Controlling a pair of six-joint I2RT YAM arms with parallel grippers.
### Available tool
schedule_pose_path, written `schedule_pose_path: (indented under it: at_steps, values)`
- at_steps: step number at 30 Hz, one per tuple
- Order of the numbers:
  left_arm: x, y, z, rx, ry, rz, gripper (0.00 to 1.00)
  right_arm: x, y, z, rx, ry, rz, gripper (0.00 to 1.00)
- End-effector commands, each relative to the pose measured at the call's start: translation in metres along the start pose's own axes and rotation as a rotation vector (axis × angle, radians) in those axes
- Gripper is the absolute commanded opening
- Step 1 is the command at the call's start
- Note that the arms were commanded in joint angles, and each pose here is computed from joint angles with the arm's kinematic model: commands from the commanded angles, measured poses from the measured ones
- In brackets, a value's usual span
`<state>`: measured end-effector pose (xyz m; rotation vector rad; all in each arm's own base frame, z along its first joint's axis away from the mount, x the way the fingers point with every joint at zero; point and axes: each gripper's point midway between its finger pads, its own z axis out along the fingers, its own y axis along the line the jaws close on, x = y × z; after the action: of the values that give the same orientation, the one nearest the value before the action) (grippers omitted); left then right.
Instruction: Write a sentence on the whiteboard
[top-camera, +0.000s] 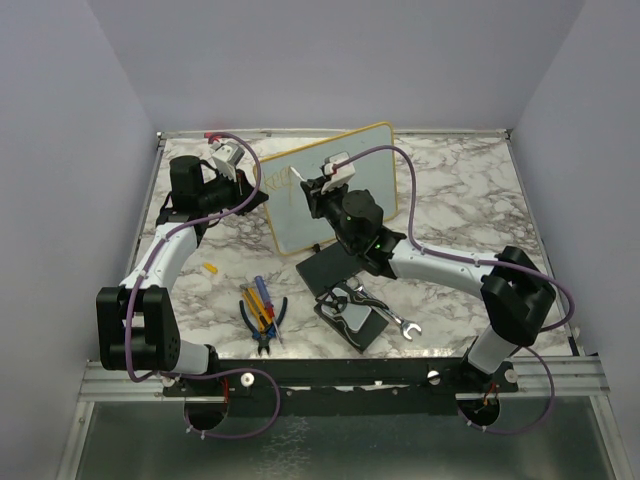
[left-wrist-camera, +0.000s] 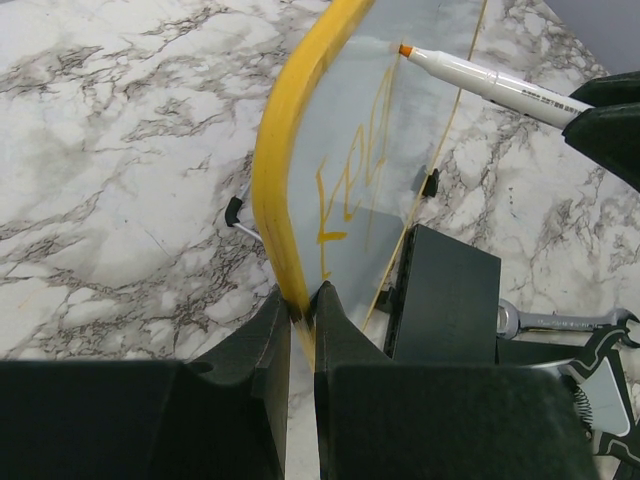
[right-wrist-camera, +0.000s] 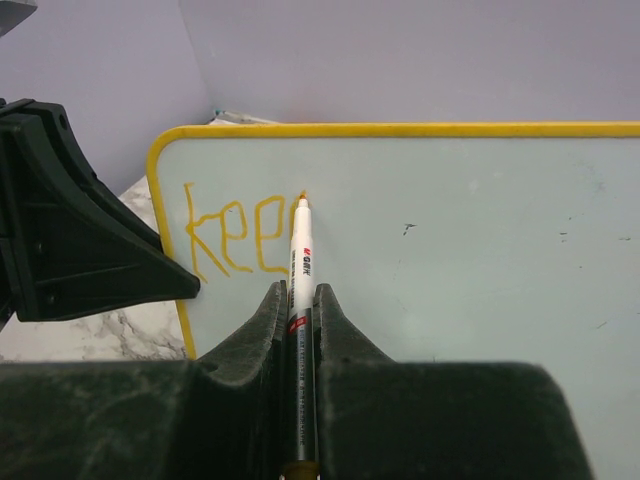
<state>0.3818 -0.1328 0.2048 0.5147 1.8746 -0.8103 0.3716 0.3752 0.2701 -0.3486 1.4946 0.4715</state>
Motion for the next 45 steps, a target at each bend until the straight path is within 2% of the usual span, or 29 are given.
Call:
schedule_pose_path:
  at_steps: [1, 26, 45]
  values:
    - [0.023, -0.003, 0.005, 0.009, 0.074, -0.017, 0.0, 0.004, -0.022, -0.001, 0.084, 0.007, 0.006, 0.01]
    - [0.023, -0.003, 0.005, 0.01, 0.074, -0.016, 0.0, 0.044, -0.016, -0.008, 0.033, 0.101, 0.023, 0.01]
    - [0.023, -0.004, 0.005, 0.01, 0.073, -0.015, 0.0, 0.047, 0.001, -0.009, -0.001, 0.105, 0.003, 0.01]
